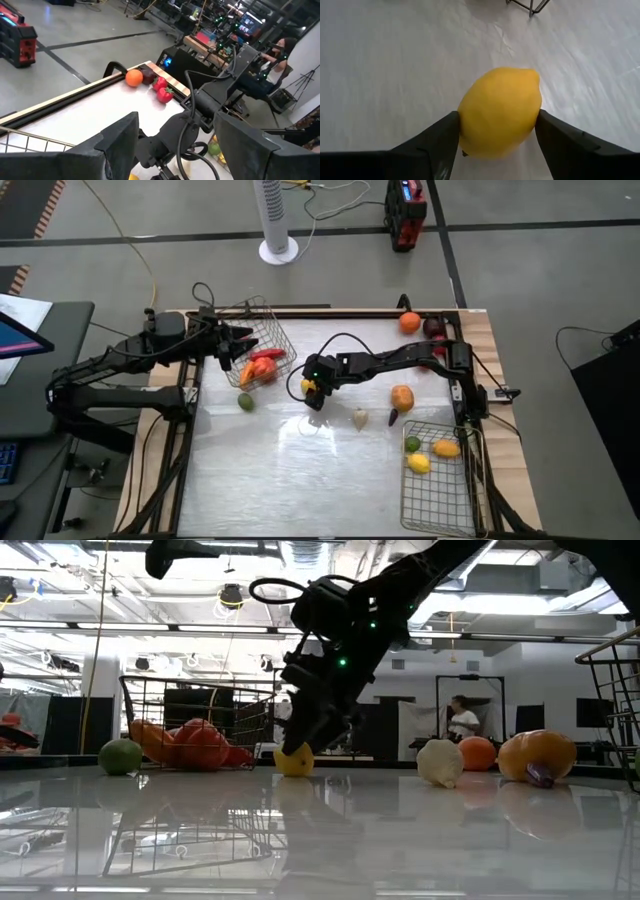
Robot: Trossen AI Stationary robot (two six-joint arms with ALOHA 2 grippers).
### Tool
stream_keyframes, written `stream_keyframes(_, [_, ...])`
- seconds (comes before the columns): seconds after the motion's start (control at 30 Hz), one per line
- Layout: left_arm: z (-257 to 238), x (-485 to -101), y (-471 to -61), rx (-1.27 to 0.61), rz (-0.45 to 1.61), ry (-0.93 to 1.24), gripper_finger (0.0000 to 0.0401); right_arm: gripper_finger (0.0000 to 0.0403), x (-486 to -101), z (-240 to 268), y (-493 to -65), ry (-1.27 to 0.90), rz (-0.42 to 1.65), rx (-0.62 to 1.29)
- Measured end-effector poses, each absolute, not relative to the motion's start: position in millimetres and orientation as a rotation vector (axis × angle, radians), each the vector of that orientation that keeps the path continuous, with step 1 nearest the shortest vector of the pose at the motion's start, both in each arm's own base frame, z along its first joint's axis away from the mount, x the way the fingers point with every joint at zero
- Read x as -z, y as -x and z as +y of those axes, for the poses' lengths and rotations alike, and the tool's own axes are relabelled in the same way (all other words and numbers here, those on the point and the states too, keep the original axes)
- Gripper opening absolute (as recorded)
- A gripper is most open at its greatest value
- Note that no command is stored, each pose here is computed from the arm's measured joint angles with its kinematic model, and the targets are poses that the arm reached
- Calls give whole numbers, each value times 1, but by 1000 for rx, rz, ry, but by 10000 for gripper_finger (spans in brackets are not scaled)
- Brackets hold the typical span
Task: Sort produce into baskets
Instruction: Put the lemon into the bottom wire basket
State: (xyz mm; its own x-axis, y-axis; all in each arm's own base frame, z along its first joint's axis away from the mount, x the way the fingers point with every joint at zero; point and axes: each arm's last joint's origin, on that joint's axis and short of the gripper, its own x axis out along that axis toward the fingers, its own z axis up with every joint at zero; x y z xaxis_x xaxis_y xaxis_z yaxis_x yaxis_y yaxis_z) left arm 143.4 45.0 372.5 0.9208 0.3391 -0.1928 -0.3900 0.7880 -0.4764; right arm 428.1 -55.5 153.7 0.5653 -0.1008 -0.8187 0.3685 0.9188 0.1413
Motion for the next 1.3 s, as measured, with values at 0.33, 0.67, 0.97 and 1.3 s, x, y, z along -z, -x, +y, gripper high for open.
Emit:
stream_keyframes(0.33, [45,-372,-143,-395,97,544,245,256,-213,-53,-407,-247,1023,163])
stream_keyframes(0.67, [47,-372,-143,-448,84,536,245,255,-309,-29,-323,-380,1216,-59])
stream_keyframes(0.97, [50,-372,-143,-569,68,479,245,255,-360,-2,-238,-800,1413,48])
stream_keyframes(1.3, [55,-369,-148,-681,63,459,245,262,-361,68,-199,-829,1631,102])
